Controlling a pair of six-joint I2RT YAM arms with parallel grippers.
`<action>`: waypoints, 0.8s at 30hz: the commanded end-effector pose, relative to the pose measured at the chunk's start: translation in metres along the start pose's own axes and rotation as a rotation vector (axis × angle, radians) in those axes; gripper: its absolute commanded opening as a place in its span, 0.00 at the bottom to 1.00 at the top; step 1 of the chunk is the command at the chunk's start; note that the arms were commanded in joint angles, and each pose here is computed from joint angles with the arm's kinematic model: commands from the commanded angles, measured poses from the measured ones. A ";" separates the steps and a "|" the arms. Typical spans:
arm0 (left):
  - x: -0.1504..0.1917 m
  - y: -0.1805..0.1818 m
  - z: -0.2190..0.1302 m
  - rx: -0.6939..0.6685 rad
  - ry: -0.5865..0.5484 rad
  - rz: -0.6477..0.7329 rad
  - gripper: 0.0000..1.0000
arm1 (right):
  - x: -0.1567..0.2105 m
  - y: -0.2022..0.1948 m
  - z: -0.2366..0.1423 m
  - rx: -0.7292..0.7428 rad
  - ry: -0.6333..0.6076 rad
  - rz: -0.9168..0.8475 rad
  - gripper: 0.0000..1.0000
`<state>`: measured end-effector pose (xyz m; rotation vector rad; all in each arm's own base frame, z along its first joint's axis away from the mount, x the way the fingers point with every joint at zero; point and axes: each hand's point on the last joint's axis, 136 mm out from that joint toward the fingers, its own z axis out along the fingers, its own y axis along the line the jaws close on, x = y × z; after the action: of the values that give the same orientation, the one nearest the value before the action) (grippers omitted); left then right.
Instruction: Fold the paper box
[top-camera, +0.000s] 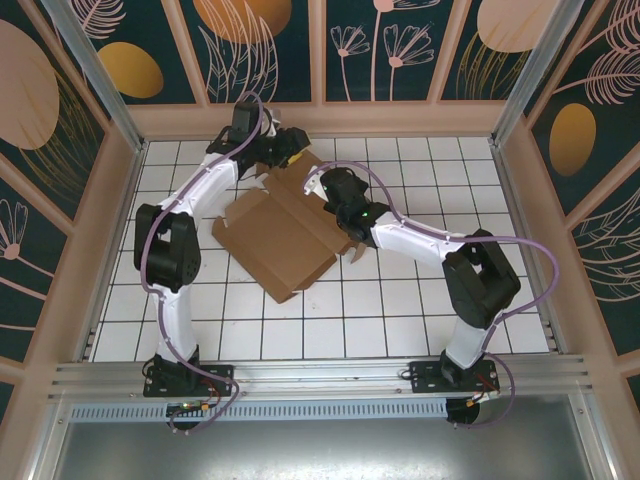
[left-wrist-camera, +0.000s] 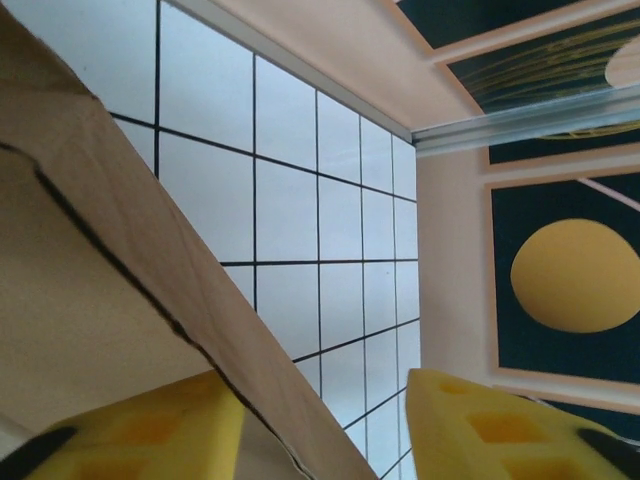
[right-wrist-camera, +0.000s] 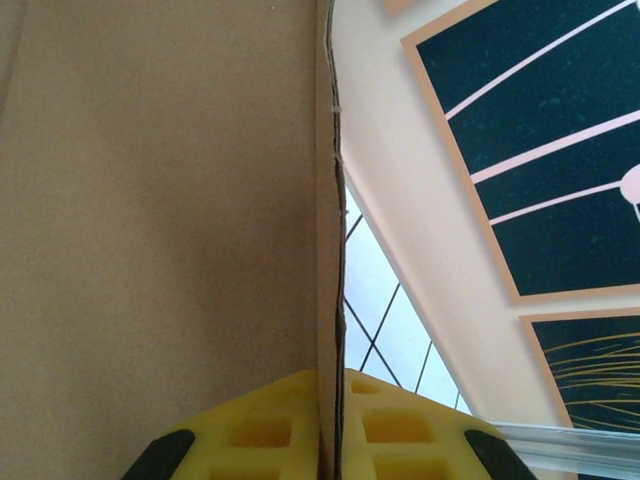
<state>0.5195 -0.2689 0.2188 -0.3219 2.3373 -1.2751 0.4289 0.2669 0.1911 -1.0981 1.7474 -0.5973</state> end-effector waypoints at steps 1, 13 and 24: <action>0.005 0.010 0.008 0.000 0.023 -0.025 0.38 | -0.011 -0.018 -0.011 0.057 -0.047 0.025 0.10; 0.006 0.016 0.009 0.000 0.005 -0.041 0.05 | -0.013 -0.021 -0.012 0.073 -0.050 0.021 0.15; 0.003 0.002 -0.028 0.203 -0.196 -0.074 0.00 | -0.057 -0.044 -0.089 -0.209 -0.308 0.374 0.73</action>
<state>0.4957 -0.2556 0.1784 -0.4777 2.2630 -1.3535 0.3958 0.2798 0.2457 -1.0205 1.7215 -0.2809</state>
